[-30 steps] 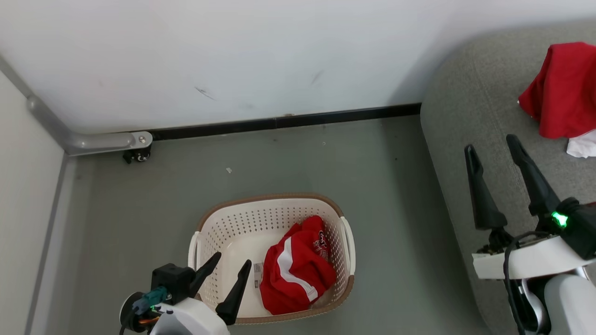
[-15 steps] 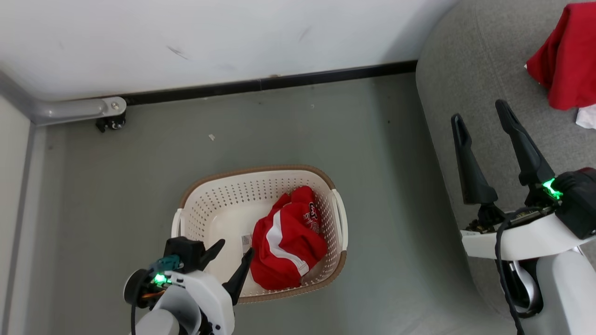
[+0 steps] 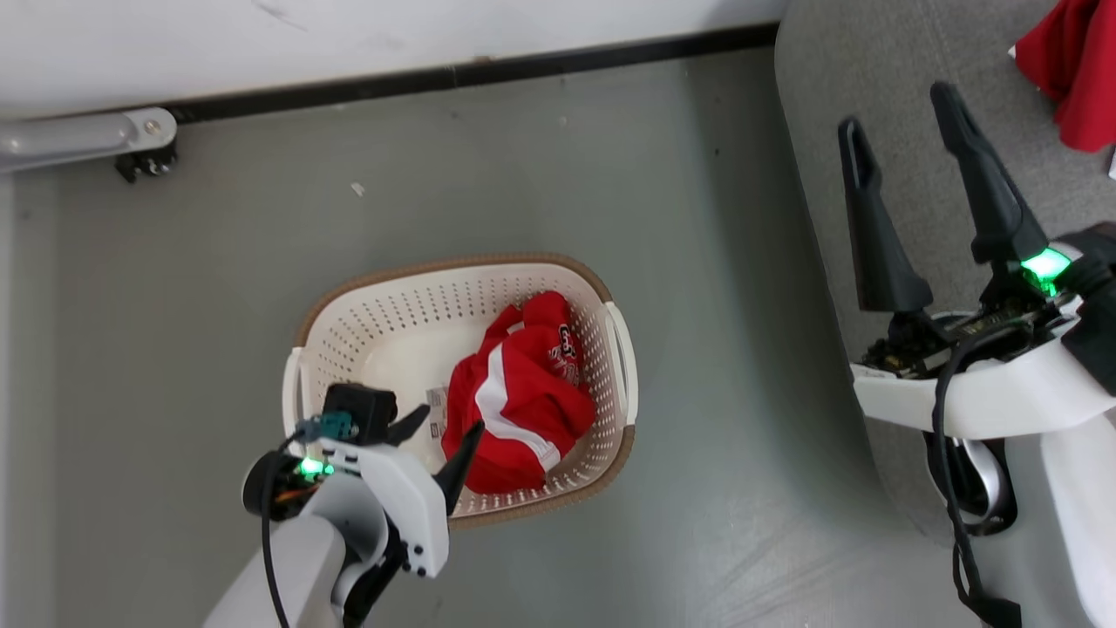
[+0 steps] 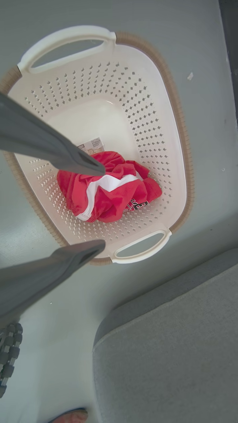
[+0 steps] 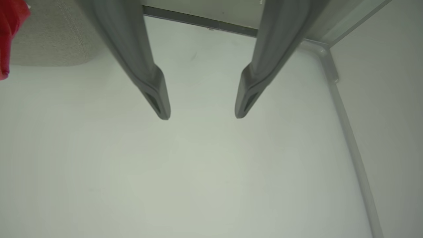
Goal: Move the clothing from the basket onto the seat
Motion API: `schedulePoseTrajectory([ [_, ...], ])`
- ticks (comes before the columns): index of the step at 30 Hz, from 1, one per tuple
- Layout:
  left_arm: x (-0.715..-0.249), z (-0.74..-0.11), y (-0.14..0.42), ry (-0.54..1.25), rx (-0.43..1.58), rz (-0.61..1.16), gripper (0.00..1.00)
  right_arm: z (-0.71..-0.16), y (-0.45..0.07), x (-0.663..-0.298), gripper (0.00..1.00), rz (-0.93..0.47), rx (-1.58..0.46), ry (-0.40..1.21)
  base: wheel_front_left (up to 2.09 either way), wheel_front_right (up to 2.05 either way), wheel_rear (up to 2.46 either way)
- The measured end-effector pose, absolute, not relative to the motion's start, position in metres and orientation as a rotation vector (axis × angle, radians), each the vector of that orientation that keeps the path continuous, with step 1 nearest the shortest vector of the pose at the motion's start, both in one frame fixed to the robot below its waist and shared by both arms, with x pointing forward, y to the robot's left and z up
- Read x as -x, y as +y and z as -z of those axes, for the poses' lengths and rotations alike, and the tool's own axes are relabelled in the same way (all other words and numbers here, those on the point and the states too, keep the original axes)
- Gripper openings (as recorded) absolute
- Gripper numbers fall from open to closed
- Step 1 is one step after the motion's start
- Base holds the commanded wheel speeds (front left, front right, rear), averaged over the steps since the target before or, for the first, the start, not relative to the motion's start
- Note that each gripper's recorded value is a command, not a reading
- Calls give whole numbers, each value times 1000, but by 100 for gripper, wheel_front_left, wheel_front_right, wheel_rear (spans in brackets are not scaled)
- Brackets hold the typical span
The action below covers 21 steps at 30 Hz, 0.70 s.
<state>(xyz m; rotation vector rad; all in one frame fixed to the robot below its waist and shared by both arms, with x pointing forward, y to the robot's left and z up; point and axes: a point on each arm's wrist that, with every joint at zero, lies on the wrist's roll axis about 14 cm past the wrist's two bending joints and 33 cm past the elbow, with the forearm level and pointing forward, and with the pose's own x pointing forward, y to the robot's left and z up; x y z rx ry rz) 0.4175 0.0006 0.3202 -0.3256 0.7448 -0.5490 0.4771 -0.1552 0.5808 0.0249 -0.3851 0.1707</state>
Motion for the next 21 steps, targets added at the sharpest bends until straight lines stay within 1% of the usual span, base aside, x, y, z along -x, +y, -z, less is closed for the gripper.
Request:
schedulePoseTrajectory([
  [4, -425, -309, -5, 779, 311, 568, 100, -580, -148, -486, 100, -194, -38, -396, 0, 0, 0],
  [10, -432, -294, -18, 809, 238, 632, 100, -567, -147, -496, 100, -201, -45, -373, 0, 0, 0],
  [21, -439, -265, -36, 867, 206, 702, 100, -548, -145, -515, 100, -213, -47, -350, 0, 0, 0],
])
